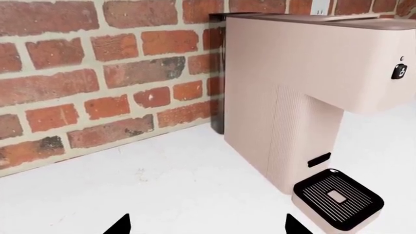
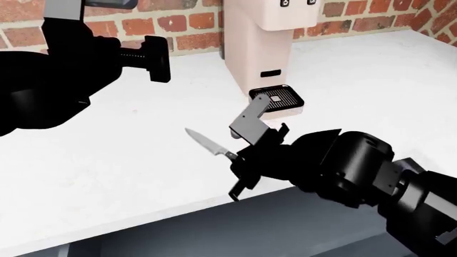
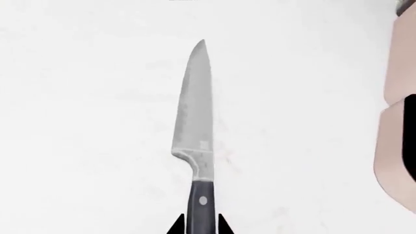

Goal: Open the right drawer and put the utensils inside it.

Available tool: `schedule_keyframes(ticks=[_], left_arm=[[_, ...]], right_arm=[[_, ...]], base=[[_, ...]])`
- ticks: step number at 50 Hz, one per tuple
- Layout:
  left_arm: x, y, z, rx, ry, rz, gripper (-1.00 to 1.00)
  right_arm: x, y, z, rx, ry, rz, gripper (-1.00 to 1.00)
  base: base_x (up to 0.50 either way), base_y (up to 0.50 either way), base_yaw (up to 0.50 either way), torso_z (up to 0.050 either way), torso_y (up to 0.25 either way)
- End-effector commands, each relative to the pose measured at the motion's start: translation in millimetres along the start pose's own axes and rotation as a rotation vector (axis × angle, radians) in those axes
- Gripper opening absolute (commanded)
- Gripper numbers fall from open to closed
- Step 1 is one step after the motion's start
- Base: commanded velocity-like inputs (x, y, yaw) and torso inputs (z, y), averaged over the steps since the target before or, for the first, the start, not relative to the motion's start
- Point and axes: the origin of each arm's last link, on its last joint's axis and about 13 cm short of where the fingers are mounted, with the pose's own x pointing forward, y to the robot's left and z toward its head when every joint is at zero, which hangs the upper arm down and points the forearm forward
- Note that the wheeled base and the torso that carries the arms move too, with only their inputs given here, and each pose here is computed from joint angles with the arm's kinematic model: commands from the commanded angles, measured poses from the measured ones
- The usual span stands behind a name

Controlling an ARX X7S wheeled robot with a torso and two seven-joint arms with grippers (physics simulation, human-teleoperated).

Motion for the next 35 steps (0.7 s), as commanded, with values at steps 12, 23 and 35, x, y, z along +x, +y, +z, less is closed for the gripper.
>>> schedule_keyframes(ticks=[12, 23, 35], left_arm=[[-2, 0.7, 2, -0.003, -0.007, 0.005, 1.00], [-2, 0.0, 1, 0.000, -0.007, 0.004, 1.00], [-5, -0.1, 4, 0.000, -0.014, 0.008, 1.00]], right_arm=[[-83, 16.7, 16, -0.258, -0.228, 0.053, -1.00], [-132, 19.3, 8, -0.355, -0.172, -0.052, -1.00], [-184, 6.1, 1, -0.584, -0.107, -0.332, -1.00]], base=[[0.00, 0.00, 0.00, 0.000, 0.000], [0.00, 0.00, 0.00, 0.000, 0.000], [0.00, 0.00, 0.00, 0.000, 0.000]])
